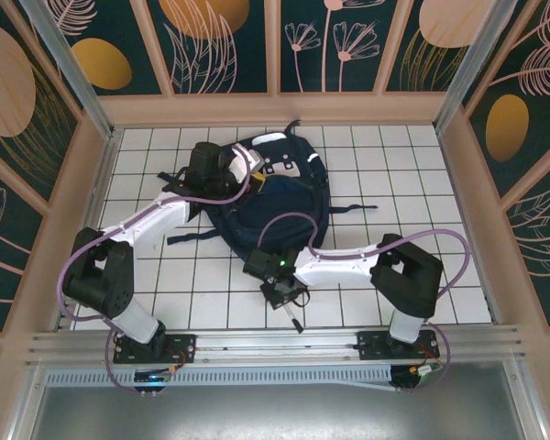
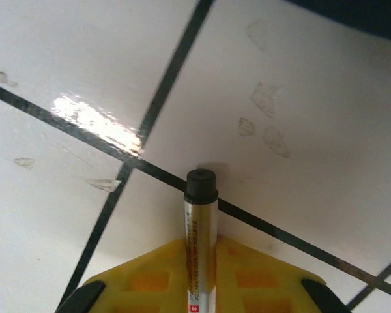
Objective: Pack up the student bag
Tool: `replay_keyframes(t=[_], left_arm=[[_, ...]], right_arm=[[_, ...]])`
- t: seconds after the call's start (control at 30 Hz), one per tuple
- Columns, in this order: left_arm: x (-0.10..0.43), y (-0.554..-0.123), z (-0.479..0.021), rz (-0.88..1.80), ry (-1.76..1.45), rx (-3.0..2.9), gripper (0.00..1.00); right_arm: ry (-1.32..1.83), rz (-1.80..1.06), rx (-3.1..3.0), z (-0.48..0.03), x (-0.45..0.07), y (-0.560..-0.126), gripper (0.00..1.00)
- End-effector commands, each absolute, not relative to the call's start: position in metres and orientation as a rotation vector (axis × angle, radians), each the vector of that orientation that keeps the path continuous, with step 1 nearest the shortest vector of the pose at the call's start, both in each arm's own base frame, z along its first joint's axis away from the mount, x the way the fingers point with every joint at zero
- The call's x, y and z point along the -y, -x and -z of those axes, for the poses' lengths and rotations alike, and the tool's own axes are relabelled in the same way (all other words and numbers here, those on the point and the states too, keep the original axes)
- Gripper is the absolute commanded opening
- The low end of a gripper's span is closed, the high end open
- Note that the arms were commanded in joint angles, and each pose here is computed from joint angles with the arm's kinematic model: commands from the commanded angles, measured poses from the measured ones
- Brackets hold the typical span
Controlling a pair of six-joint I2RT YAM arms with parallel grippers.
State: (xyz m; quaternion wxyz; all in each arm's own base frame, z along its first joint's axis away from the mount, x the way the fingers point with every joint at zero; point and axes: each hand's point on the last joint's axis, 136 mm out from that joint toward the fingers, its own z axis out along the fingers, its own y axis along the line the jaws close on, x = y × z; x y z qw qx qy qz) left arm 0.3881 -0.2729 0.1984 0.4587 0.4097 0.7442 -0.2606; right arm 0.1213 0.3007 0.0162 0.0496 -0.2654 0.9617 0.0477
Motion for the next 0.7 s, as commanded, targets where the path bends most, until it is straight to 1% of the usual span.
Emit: replay_keyframes(t=[0.0, 0.1, 0.2, 0.27, 0.37, 0.43, 0.57, 0.67], left_arm=[[0.273, -0.392, -0.212, 0.667, -0.986, -1.793, 0.00], [0.273, -0.386, -0.212, 0.697, -0.973, -1.791, 0.00], [0.273, -0.381, -0.211, 0.716, -0.977, -1.792, 0.00], [0.272, -0.380, -0.211, 0.716, -0.985, -1.795, 0.00], [0.271, -0.378, -0.212, 0.713, -0.988, -1.796, 0.00], [0.271, -0.375, -0.212, 0.715, -0.991, -1.795, 0.00], [0.271, -0.371, -0.216, 0.724, -1.003, -1.790, 0.00], [0.273, -0.369, -0.216, 0.749, -1.012, -1.789, 0.00]], right_arm=[[0.661, -0.155, -2.962, -0.031, -0.282, -0.130, 0.10], [0.474, -0.380, -2.939, -0.067, -0.294, -0.148, 0.07], [0.206, -0.613, -2.887, -0.109, -0.298, -0.176, 0.02], [-0.097, -0.726, -2.830, -0.135, -0.290, -0.205, 0.00], [-0.533, -0.932, -2.702, -0.162, -0.281, -0.247, 0.00], [-0.700, -1.094, -2.600, -0.176, -0.280, -0.272, 0.00], [-0.976, -1.256, -2.433, -0.184, -0.272, -0.315, 0.00], [-1.150, -1.265, -2.345, -0.173, -0.269, -0.337, 0.00]])
